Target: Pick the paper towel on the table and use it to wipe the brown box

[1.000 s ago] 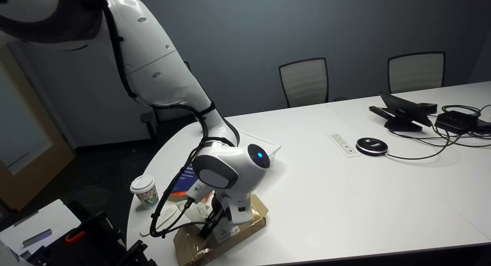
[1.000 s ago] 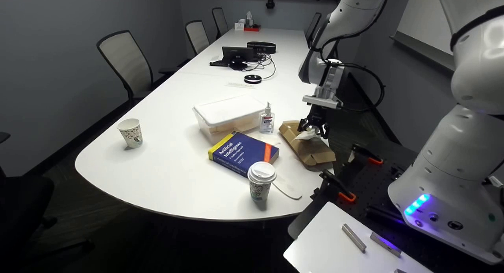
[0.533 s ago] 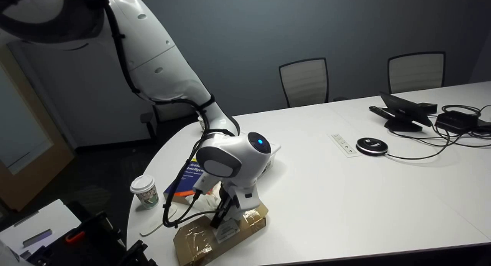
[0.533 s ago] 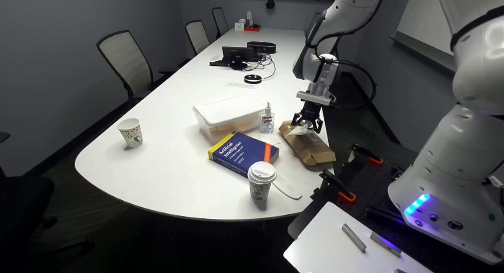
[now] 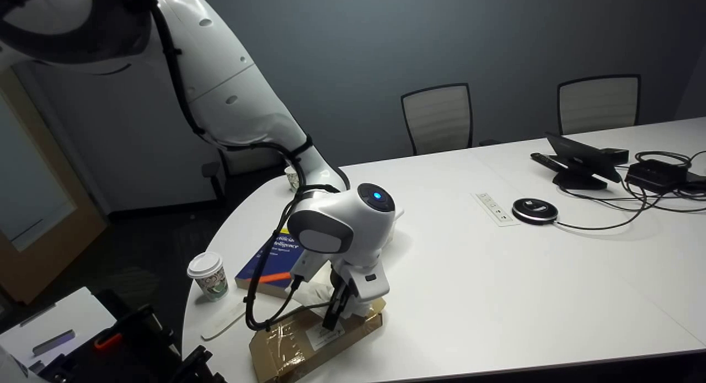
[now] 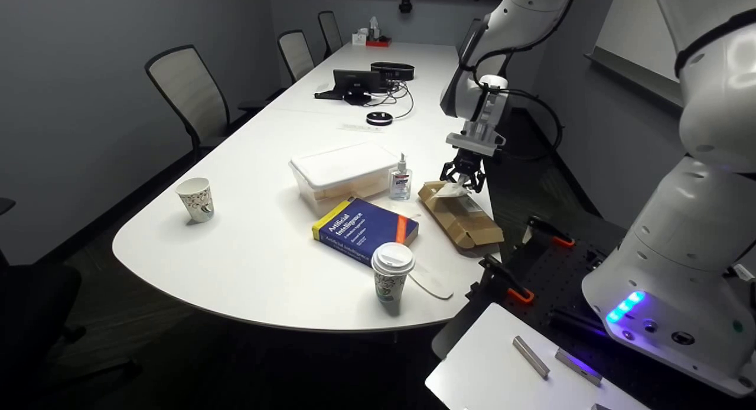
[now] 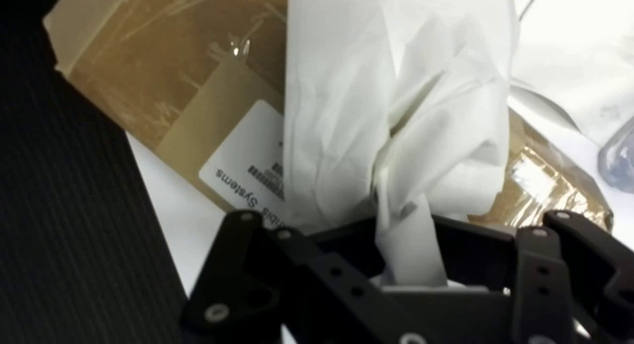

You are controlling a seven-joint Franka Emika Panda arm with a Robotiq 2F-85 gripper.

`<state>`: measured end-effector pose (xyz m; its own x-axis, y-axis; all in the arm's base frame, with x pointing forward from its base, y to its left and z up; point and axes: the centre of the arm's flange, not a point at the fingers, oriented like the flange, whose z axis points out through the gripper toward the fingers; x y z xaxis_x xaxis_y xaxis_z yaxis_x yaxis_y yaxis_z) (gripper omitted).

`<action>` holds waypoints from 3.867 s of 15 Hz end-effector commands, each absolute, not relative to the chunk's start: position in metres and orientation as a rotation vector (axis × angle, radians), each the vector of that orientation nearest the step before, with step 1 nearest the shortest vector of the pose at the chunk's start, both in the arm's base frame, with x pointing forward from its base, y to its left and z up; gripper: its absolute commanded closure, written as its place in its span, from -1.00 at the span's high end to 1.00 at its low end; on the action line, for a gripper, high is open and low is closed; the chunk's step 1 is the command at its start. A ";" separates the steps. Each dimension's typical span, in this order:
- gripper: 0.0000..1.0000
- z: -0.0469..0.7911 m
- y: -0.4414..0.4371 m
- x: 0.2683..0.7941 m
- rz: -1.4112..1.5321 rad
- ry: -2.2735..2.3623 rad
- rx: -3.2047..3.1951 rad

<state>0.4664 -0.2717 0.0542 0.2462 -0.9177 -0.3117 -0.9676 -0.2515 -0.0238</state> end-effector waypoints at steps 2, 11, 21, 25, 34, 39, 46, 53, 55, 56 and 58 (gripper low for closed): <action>-1.00 0.052 -0.285 0.455 0.340 1.859 -2.308; -1.00 0.050 -0.270 0.432 0.474 1.891 -2.269; -1.00 0.047 -0.252 0.449 0.364 1.865 -2.264; -1.00 0.061 -0.245 0.443 0.285 1.921 -2.294; -1.00 0.123 -0.171 0.397 0.415 1.714 -2.420; -1.00 0.125 -0.113 0.393 0.607 1.458 -2.532; -1.00 0.099 -0.049 0.397 0.927 1.200 -2.578; -0.21 0.083 -0.036 0.403 0.906 1.178 -2.592; 0.10 0.085 -0.038 0.407 0.861 1.178 -2.593; 0.23 0.086 -0.039 0.409 0.840 1.176 -2.598; 0.53 0.089 -0.041 0.413 0.796 1.190 -2.608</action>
<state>0.4088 -0.0418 0.0844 0.5151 -0.6490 -0.5599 -0.7350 -0.6705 0.1011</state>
